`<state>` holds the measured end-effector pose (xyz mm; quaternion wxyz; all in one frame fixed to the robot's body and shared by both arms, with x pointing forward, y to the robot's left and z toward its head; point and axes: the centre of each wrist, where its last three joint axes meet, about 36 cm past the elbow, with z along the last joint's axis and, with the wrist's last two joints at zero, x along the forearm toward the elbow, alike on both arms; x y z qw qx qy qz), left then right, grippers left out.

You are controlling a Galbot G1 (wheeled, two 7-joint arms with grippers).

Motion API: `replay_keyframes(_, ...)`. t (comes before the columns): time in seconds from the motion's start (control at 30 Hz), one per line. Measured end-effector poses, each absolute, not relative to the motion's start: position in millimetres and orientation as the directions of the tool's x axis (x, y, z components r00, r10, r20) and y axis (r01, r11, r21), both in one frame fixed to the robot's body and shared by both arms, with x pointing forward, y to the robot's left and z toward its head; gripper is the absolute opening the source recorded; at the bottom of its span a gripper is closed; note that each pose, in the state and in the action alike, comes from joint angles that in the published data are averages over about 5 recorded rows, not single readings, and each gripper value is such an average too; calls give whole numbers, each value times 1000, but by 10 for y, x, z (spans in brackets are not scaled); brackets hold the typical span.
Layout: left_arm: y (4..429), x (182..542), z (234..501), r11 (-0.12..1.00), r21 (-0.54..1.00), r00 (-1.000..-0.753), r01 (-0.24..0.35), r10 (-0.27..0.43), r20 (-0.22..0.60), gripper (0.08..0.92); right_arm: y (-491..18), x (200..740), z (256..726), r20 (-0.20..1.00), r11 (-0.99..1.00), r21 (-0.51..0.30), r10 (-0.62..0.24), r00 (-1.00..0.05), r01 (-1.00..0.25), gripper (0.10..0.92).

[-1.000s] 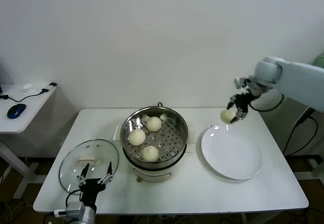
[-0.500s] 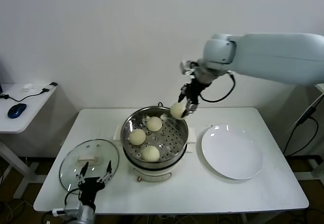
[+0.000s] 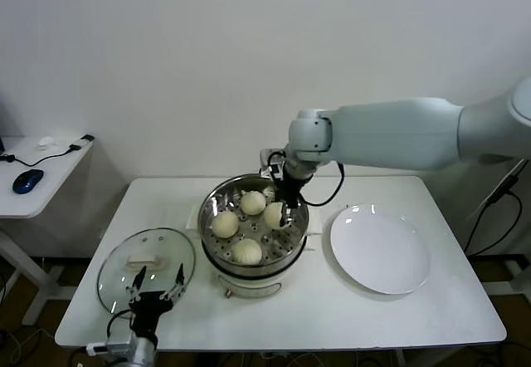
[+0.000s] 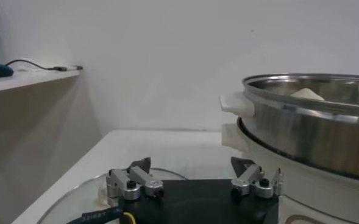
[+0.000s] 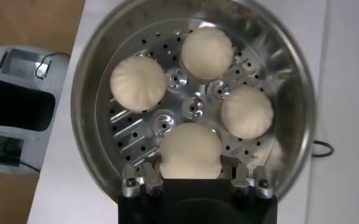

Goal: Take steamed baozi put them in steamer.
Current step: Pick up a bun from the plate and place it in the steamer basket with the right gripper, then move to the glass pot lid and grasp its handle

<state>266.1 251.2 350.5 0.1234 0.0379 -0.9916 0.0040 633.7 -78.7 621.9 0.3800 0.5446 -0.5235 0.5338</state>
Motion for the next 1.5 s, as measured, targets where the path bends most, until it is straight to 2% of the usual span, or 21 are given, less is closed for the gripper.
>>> replay_keyframes(0.3, 2512, 2659, 3492, 997, 0, -966, -76, -74, 247, 823, -692, 6302, 6015, 980, -174, -153, -154, -127, -973, 674)
replay_keyframes(0.53, 2526, 2656, 3509, 997, 1, -967, -77, -75, 244, 823, -717, 6330, 6068, 978, -181, -151, -173, -120, -972, 806)
replay_keyframes(0.67, 2524, 2652, 3528, 997, 1, -968, -76, -74, 240, 823, -796, 6376, 6255, 971, -184, -151, -211, -111, -971, 822)
replay_keyframes(0.8, 2514, 2650, 3544, 997, -5, -968, -76, -72, 241, 823, -972, 6435, 6491, 948, -143, -180, -290, -132, -973, 823)
replay_keyframes(0.93, 2500, 2661, 3547, 997, -12, -967, -74, -69, 245, 823, -1234, 6484, 6715, 882, -48, -267, -416, -224, -963, 823)
replay_keyframes(1.03, 2500, 2674, 3546, 997, -15, -967, -72, -66, 245, 823, -1495, 6506, 6826, 797, 64, -346, -507, -329, -936, 823)
replay_keyframes(1.13, 2513, 2684, 3551, 998, -11, -969, -65, -60, 239, 823, -1825, 6506, 6859, 693, 209, -409, -561, -452, -888, 823)
replay_keyframes(1.3, 2571, 2711, 3551, 998, 15, -975, -54, -56, 217, 823, -2508, 6421, 6674, 520, 470, -433, -567, -639, -769, 823)
replay_keyframes(1.5, 2639, 2730, 3516, 998, 54, -979, -39, -48, 196, 823, -3343, 6163, 6136, 373, 694, -386, -485, -791, -608, 823)
